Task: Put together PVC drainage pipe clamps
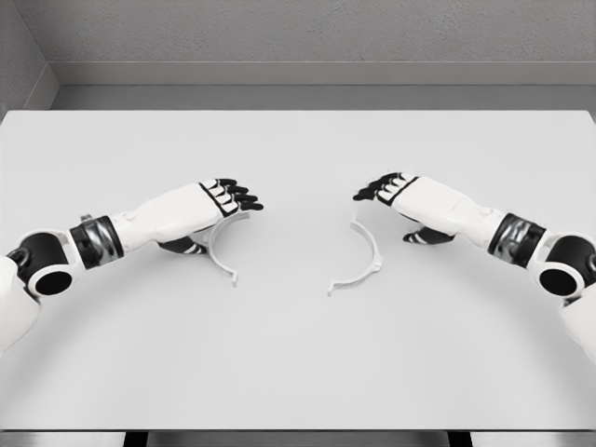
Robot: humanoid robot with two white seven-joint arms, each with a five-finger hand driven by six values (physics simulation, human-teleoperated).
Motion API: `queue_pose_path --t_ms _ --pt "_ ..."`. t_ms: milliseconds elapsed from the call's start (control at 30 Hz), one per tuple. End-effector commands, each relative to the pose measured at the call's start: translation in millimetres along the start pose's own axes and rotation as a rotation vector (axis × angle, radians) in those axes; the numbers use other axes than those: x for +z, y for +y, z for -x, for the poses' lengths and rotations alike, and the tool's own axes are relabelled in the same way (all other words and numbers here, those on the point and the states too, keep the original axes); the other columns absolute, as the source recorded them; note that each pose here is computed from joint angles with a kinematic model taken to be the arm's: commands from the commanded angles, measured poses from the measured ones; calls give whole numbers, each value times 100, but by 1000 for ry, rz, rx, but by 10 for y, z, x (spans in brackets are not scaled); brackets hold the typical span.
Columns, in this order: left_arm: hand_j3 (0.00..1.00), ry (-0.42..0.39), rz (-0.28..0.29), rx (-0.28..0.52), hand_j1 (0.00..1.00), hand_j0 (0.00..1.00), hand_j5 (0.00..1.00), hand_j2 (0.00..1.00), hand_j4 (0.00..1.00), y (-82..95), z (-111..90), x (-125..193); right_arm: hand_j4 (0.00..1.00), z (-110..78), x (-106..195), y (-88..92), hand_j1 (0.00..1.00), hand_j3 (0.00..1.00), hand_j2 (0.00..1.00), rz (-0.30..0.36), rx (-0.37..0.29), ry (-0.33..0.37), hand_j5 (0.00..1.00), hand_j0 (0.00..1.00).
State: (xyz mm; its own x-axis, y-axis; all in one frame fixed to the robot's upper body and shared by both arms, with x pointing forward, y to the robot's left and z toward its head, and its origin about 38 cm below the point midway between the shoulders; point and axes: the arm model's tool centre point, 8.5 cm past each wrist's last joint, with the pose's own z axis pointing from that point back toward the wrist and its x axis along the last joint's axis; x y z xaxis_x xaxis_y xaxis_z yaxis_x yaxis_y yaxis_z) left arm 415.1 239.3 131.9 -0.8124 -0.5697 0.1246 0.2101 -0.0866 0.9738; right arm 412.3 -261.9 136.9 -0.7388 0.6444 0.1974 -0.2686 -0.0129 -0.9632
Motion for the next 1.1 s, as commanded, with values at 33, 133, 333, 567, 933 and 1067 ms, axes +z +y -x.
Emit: queue_pose_path --t_ms 33,133,333,567,933,1067 --pt "100 -6 -7 10 100 100 100 100 100 5 -22 -33 94 -64 34 -65 94 94 94 14 15 -17 94 94" --pt "100 -14 1 7 100 100 100 100 100 11 -46 -50 94 -118 94 -92 94 94 94 10 38 -29 94 94" --pt "100 -29 -9 10 100 100 100 100 100 36 -98 -116 93 -275 102 -25 93 93 93 10 35 -62 93 93" --pt "100 -39 -8 8 100 100 100 100 100 51 -133 -147 93 -339 122 69 93 93 93 1 17 -73 93 93" --pt "100 0 -6 7 100 100 100 100 100 77 2 -45 94 -373 86 129 94 94 94 -8 9 -81 94 94" --pt "100 20 -9 -3 100 100 100 100 100 159 109 -51 94 -409 49 163 94 94 94 -15 5 -92 94 94"
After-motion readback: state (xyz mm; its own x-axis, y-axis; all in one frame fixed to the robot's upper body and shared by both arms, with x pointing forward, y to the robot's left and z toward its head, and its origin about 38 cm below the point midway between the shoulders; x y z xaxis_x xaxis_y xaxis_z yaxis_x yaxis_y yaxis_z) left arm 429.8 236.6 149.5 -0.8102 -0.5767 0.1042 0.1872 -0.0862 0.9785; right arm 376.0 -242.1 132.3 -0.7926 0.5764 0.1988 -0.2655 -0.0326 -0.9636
